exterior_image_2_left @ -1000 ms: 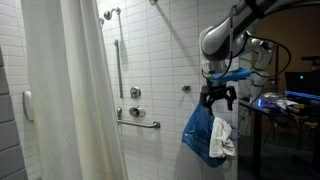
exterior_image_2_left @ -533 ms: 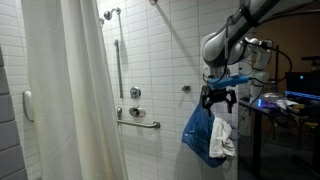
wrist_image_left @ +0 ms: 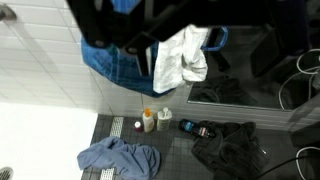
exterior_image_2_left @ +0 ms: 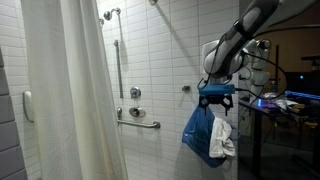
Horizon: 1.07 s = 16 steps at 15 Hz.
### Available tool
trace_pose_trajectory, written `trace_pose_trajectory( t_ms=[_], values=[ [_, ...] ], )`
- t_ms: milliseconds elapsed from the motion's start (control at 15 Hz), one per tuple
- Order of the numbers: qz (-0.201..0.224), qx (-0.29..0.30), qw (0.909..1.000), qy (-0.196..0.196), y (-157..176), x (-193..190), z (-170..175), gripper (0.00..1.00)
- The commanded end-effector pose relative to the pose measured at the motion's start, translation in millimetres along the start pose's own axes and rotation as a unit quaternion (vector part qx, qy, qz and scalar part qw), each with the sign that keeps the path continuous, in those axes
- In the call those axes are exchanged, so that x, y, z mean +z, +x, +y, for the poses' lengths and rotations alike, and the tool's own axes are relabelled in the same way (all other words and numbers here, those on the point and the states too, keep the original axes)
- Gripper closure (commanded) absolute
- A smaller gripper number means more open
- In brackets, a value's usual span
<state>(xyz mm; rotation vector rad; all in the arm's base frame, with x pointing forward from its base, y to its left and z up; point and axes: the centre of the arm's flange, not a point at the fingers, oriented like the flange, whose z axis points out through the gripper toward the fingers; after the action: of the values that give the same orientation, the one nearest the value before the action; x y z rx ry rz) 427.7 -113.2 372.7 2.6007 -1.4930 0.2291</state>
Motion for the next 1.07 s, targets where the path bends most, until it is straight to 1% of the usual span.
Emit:
trace_pose_trajectory(
  t_ms=[0,200,467,667,1000],
  values=[
    [0.051,0.083,0.9949,-0.027,15,20,-9,0.00],
    [0.088,0.144,0.9838,-0.060,25,34,-7,0.00],
    [0.124,0.187,0.9693,-0.100,33,51,-4,0.00],
    [0.138,0.205,0.9613,-0.122,37,58,-5,0.00],
    [0.145,0.224,0.9529,-0.145,49,66,-13,0.00]
  ],
)
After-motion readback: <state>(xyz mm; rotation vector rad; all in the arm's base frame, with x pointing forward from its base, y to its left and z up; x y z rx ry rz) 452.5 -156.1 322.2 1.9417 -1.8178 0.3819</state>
